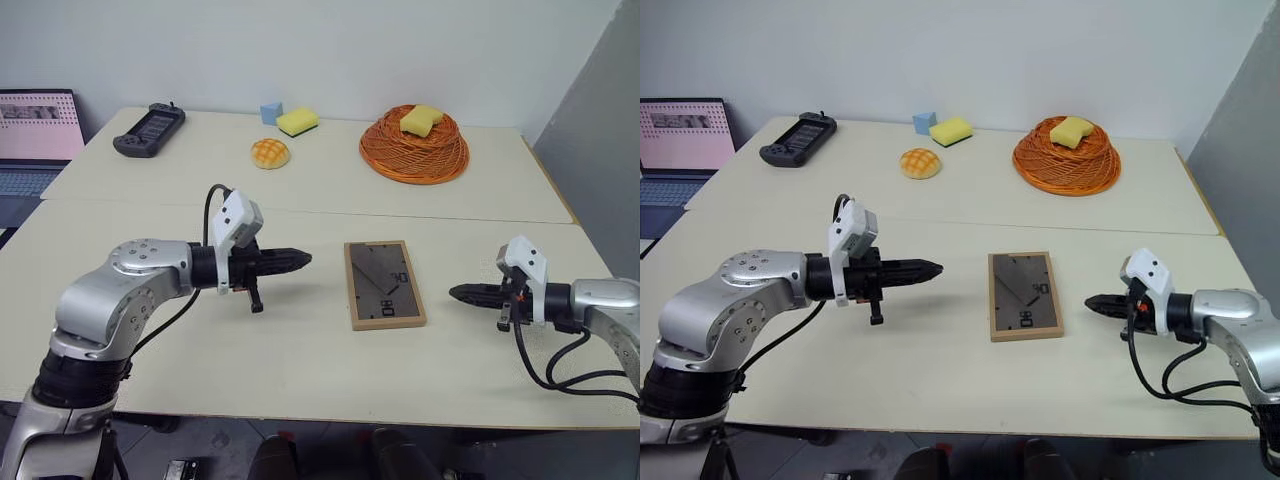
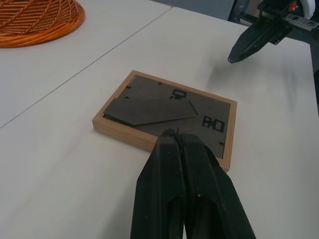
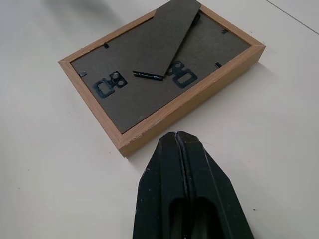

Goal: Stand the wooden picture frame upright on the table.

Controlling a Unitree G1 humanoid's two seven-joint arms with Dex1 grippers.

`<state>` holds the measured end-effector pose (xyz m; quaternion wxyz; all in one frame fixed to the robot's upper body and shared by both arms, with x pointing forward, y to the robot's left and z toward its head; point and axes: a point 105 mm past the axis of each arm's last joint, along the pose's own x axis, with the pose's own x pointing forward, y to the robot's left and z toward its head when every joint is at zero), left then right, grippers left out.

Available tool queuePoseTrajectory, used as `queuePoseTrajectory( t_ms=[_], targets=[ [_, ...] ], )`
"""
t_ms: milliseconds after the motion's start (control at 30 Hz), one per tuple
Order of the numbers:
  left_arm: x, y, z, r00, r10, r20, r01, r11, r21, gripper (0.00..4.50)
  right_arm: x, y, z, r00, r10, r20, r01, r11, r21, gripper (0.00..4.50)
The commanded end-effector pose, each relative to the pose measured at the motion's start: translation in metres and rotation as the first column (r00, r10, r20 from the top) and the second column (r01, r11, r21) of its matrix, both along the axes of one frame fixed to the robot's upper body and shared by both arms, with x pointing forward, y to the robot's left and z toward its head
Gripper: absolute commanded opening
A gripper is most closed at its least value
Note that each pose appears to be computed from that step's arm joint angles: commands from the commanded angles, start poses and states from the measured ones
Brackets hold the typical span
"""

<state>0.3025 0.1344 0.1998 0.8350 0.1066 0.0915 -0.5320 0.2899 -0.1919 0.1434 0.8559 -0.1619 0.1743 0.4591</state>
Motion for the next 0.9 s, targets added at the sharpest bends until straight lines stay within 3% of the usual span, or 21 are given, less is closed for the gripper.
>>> queuePoseTrajectory(
  t_ms=[33, 233, 900],
  targets=[
    [-0.0013, -0.0025, 0.0101, 0.999, -0.016, 0.042, 0.016, 1.0, -0.005, 0.03, -0.002, 0.0046, 0.008, 0.999, 0.017, 0.036, -0.017, 1.0, 0.012, 0.0],
    [-0.0105, -0.0029, 0.0048, 0.999, -0.042, 0.01, 0.042, 0.999, 0.011, 0.03, -0.0023, 0.0046, 0.005, 0.999, 0.014, 0.035, -0.014, 1.0, 0.008, 0.0],
    [-0.007, -0.0056, 0.0046, 1.0, -0.003, 0.007, 0.003, 1.0, 0.008, 0.03, 0.0053, 0.0041, 0.0059, 0.998, -0.014, 0.061, 0.013, 1.0, 0.008, 0.0]
  ],
)
